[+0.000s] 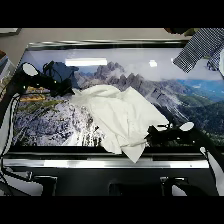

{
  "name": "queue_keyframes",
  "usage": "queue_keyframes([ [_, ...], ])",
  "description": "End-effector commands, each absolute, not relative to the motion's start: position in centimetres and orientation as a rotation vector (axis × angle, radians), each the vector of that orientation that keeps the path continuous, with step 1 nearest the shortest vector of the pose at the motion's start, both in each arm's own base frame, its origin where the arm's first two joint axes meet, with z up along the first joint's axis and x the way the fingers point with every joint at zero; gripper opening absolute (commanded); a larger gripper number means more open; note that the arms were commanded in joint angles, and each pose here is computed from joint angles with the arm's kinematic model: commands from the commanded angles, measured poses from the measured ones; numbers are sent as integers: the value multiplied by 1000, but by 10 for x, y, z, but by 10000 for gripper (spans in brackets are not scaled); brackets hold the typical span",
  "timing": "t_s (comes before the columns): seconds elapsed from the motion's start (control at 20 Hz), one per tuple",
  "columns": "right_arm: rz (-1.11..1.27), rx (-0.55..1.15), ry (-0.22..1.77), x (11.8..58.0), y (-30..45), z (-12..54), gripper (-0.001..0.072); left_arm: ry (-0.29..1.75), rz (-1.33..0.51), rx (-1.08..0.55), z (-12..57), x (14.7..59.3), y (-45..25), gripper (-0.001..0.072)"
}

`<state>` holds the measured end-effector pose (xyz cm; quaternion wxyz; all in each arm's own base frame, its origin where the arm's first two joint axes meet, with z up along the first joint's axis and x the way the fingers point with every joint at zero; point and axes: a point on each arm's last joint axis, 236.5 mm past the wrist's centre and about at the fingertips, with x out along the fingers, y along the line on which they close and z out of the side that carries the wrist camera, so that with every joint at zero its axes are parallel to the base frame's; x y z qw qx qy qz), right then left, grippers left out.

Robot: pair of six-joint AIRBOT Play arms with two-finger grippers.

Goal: Fold the clothes and pants, and hang the long-sleeved shirts on hangers.

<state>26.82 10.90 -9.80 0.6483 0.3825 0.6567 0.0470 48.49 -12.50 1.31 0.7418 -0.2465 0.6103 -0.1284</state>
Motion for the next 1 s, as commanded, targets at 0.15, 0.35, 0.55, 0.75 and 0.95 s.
queue_keyframes([
  [0.15,-83,494,1092,411,10,19,32,1394,-294,-531,11,472,-124,20],
  [0.35,-174,435,926,500,-28,73,33,1423,-303,-524,10,465,-128,20],
  [0.55,-129,633,1090,513,7,15,62,1427,-314,-514,10,463,-134,20],
  [0.75,26,531,1217,481,24,16,363,1428,-315,-513,10,463,-135,20],
  [0.95,61,411,1287,422,-25,44,465,1428,-316,-512,10,462,-135,20],
])
